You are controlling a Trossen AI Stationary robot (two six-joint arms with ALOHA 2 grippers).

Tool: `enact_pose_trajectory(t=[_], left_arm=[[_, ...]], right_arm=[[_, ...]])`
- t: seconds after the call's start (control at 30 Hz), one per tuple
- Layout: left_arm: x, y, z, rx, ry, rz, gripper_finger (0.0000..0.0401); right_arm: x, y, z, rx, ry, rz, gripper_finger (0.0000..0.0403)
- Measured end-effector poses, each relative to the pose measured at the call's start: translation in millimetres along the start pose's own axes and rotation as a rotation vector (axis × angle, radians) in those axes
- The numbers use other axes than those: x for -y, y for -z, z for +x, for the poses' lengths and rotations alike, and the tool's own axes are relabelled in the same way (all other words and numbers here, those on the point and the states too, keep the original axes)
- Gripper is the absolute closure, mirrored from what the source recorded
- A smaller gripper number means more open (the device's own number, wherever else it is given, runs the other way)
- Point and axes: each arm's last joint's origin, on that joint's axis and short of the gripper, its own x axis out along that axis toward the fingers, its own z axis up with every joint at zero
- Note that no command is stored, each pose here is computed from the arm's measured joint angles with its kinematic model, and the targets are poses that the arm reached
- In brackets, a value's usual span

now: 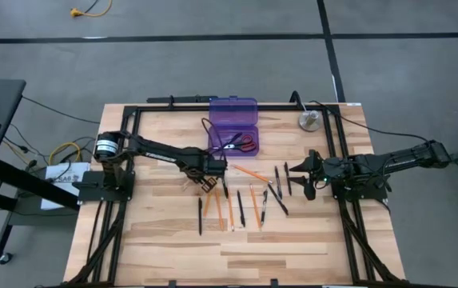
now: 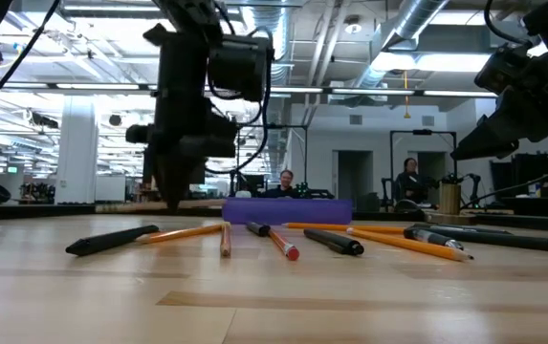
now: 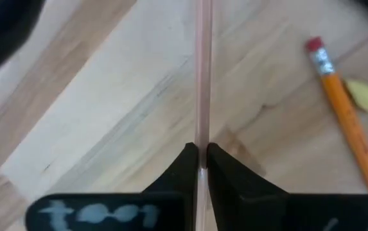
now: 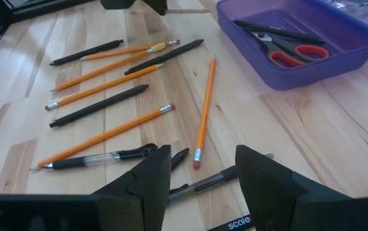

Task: Pick & place school supplies into a supply box
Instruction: Put the pink pencil into the violet supply box

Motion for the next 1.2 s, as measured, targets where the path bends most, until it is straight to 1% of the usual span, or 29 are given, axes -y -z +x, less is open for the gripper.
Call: enact_pose_trajectory(t=[0.1,0.17,0.4,0.63,0.77,0.93,1.2], left_arm=[[-1.4,-2.0,-11.5,-0.007,-0.039,0.025,0.0397],[-0.4,-6.7,-20.2,0.019,-0.037,0.047,0.0396],[-2.2,-33.0,-53.1,0.131,0.001,0.125,0.0397],[-15.3,-62.1,-80.6,0.244,0.006,0.197,0.0397],[-24.6,-80.4,-85.7,0.299,0.027,0.227,0.0397],[-37.2,-103.1,-83.7,0.368,0.105,0.249,0.0397],[-61.5,-131.9,-81.4,0.48,0.13,0.241,0.0397]], right_arm=[[0.0,0.0,0.0,0.0,0.0,0.0,0.0234],[0.0,0.0,0.0,0.0,0.0,0.0,0.0234],[0.0,0.0,0.0,0.0,0.0,0.0,0.0234],[0.0,0.0,0.0,0.0,0.0,0.0,0.0234],[0.0,0.0,0.0,0.0,0.0,0.0,0.0234],[0.0,0.0,0.0,0.0,0.0,0.0,0.0234],[0.0,0.0,0.0,0.0,0.0,0.0,0.0234]])
